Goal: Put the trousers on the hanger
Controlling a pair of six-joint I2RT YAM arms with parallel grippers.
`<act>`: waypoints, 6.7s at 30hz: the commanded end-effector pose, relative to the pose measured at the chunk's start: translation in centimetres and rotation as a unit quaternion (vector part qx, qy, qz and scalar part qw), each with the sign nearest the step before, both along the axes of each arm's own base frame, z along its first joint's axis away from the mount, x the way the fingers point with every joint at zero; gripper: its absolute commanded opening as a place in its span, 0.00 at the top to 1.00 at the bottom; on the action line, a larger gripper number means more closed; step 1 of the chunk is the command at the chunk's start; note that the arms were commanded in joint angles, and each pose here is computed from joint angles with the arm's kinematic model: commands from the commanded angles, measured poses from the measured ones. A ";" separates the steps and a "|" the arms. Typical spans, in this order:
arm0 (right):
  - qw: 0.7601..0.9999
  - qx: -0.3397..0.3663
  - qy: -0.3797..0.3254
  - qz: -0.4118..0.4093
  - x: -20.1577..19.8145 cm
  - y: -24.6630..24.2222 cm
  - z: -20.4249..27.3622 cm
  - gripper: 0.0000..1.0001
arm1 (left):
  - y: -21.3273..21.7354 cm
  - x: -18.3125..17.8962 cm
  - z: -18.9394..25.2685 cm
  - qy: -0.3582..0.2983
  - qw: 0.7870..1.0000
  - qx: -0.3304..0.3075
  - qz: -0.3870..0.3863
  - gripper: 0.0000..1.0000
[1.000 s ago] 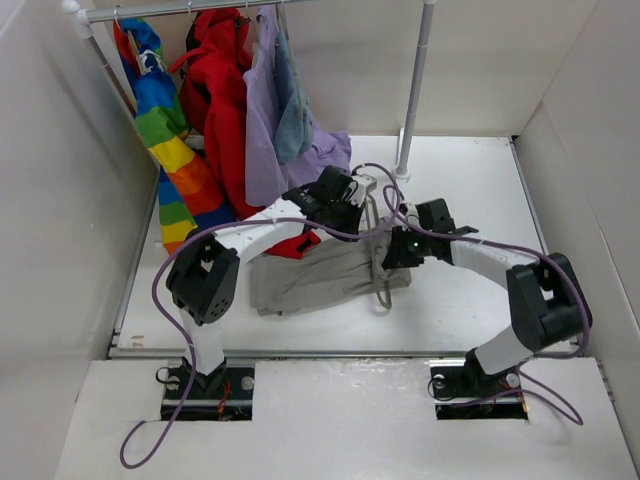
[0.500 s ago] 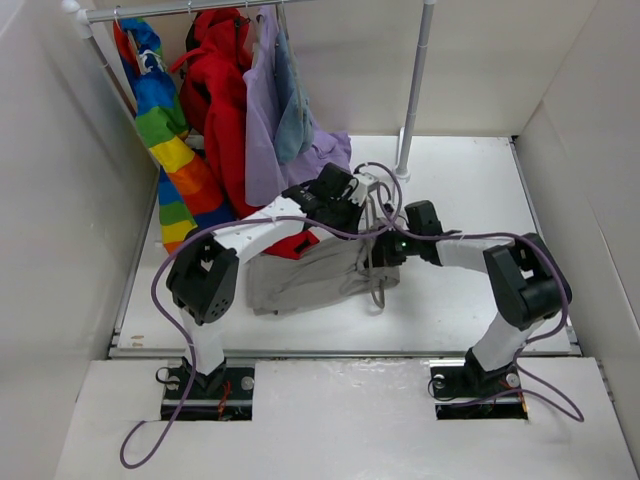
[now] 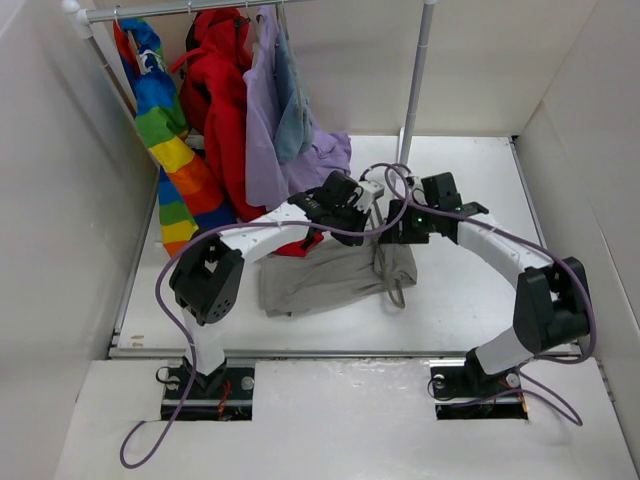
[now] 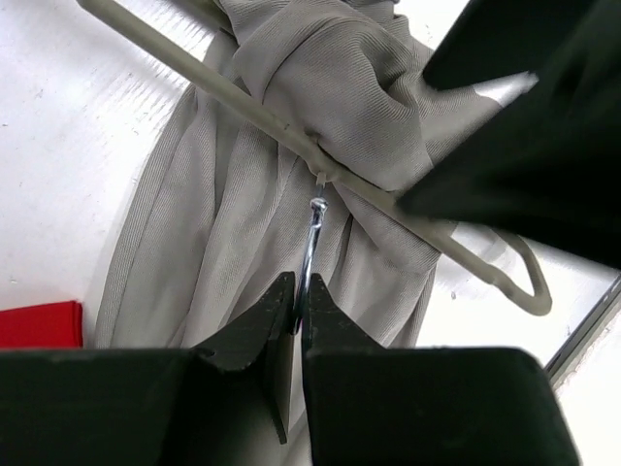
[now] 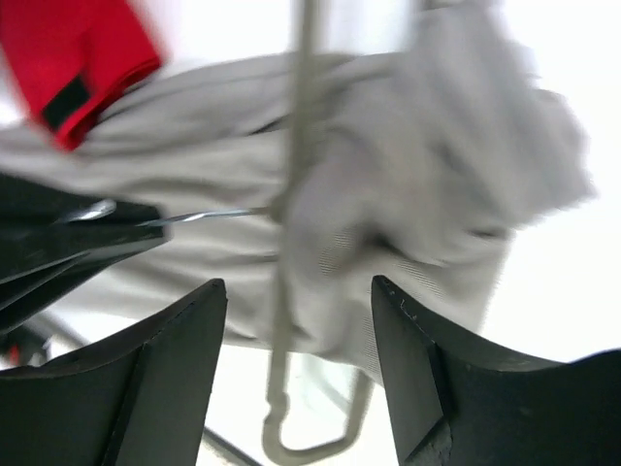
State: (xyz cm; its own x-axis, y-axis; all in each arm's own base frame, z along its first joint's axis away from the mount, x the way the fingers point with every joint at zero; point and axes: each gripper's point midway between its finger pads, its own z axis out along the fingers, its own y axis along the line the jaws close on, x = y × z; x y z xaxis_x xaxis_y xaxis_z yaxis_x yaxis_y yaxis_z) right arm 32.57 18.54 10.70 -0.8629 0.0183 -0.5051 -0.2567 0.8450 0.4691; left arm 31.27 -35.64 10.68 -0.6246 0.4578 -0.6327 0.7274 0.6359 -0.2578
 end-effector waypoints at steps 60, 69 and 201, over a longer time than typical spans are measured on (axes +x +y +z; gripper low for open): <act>0.960 0.156 0.073 0.222 -2.5 7.1 -11.0 0.96 | -1.8 -1.3 4.8 -0.122 0.980 -0.011 -0.155 1.00; 0.960 0.109 0.071 0.250 -5.3 7.8 -12.6 0.95 | -3.6 -0.4 7.0 -0.098 0.981 -0.072 -0.150 1.00; 0.996 0.069 -0.001 0.059 -1.0 -3.8 -2.8 1.00 | -6.4 0.2 -2.9 -0.454 0.663 0.158 -0.574 0.34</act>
State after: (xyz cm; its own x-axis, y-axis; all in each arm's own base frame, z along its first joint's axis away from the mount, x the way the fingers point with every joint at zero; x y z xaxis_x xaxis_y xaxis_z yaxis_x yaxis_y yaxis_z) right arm 30.07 14.97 7.58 -0.8962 0.0090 -0.4437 -0.2950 0.7346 0.6109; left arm 31.84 -42.05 7.25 0.7744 0.5632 -0.2884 0.5839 -0.4603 0.6688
